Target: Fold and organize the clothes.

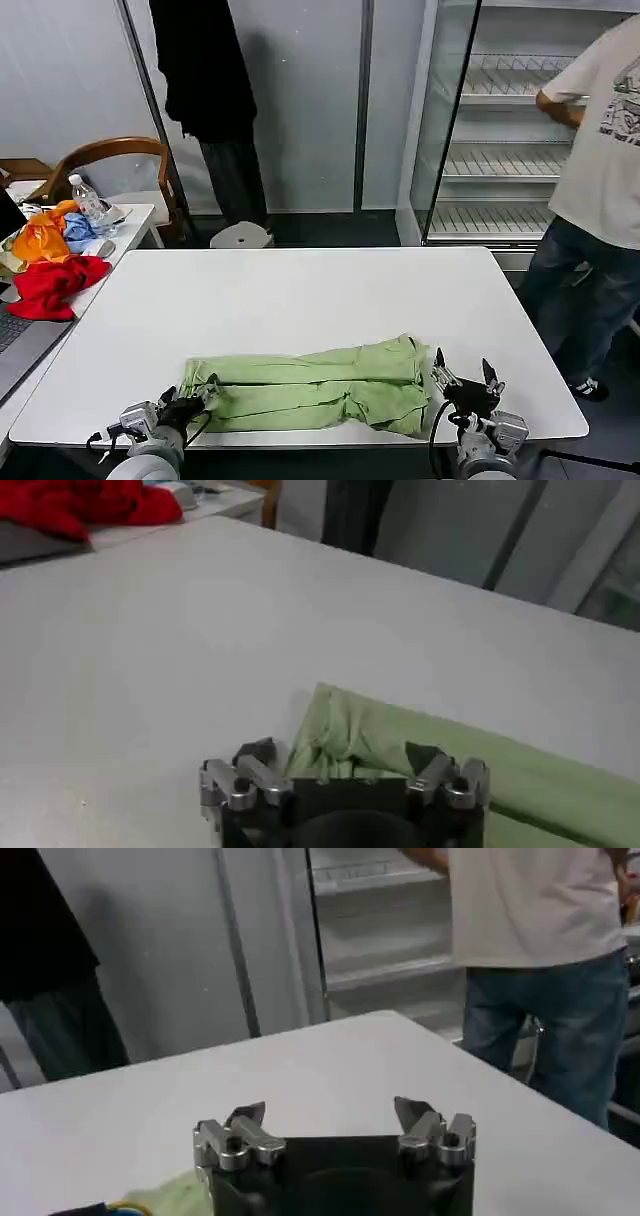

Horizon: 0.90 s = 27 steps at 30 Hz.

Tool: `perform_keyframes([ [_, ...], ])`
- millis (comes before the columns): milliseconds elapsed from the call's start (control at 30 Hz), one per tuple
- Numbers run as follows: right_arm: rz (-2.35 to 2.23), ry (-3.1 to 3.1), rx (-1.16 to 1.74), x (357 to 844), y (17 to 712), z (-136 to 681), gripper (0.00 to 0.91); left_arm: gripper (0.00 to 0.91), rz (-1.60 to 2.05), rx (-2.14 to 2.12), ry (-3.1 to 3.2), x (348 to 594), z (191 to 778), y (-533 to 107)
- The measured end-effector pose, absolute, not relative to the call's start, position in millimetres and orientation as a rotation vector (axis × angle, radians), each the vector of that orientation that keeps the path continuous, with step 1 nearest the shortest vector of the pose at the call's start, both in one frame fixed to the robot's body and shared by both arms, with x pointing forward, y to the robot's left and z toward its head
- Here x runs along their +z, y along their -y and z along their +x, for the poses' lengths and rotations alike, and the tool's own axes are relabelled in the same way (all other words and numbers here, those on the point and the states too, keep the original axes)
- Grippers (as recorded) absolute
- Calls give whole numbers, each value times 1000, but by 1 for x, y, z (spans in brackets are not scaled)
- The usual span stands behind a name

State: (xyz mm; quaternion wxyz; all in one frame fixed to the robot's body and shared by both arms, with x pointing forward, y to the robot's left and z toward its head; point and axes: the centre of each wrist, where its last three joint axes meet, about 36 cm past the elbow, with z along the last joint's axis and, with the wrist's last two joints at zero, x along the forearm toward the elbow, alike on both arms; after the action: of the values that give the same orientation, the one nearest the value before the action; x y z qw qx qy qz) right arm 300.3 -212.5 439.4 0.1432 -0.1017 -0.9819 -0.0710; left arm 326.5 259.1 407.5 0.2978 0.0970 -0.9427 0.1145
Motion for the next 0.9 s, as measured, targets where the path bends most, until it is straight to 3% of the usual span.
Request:
perform_keyframes([
  [200,-290,2836,-209,440,212,301,907,907,259,311,2496,406,322,-253],
  [267,-288,2839,-211,440,211,302,907,10,255,313,2495,405,320,-251],
  [900,-285,2851,-213,444,210,299,907,0,247,336,2497,401,316,-243],
])
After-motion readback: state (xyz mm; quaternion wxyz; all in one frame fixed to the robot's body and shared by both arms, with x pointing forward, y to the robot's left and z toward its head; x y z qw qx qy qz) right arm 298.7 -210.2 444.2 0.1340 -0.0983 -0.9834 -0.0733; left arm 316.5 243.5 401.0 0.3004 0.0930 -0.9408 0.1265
